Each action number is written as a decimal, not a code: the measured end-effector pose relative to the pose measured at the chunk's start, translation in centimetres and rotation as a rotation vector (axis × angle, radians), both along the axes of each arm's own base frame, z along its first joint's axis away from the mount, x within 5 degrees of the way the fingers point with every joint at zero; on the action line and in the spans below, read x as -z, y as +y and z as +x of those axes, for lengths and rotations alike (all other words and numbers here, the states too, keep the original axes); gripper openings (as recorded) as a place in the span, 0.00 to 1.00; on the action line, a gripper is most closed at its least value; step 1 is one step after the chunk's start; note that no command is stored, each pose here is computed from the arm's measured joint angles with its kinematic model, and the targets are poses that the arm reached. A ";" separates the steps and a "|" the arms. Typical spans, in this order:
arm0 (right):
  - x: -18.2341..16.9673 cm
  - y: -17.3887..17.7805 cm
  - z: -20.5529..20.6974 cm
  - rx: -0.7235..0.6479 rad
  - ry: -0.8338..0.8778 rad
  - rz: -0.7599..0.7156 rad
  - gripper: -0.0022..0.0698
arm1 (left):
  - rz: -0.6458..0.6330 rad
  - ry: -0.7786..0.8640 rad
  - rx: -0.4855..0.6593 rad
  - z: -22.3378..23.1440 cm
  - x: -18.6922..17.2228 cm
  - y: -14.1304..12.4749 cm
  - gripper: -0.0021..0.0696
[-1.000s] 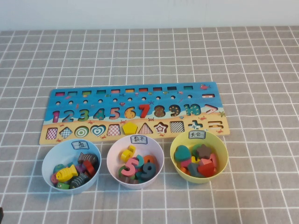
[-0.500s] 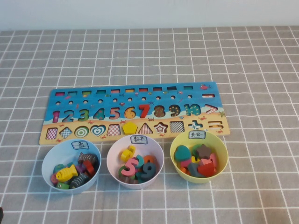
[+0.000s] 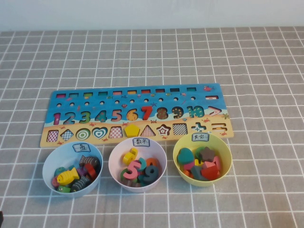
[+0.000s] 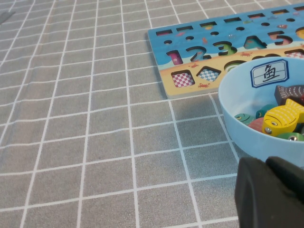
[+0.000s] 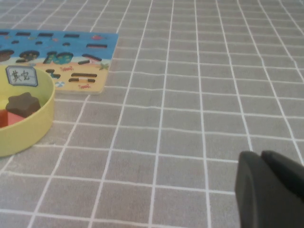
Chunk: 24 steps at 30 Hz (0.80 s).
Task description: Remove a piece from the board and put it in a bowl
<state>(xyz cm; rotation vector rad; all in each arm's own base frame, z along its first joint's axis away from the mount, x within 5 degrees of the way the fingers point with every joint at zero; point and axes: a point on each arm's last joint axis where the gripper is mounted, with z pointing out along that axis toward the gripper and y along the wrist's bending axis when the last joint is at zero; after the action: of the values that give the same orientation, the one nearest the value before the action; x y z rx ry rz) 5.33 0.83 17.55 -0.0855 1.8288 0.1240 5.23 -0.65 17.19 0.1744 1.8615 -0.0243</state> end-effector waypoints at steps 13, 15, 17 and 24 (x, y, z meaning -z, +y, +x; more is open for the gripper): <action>0.4 0.0 -0.1 -0.003 0.041 -0.001 0.01 | 0.000 0.000 0.000 0.0 0.0 0.0 0.03; 0.4 0.0 -0.1 -0.003 0.041 -0.001 0.01 | 0.000 0.000 0.000 0.0 0.0 0.0 0.03; 0.4 0.0 -0.1 -0.003 0.041 -0.001 0.01 | 0.000 0.000 0.000 0.0 0.0 0.0 0.03; 0.4 0.0 -0.1 -0.003 0.042 0.001 0.01 | 0.000 0.000 0.000 0.0 0.0 0.0 0.03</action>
<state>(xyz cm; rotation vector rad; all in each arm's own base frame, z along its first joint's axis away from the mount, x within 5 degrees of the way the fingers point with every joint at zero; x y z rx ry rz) 5.22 0.86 17.19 -0.0859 1.8703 0.1293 5.23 -0.65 17.19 0.1744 1.8615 -0.0243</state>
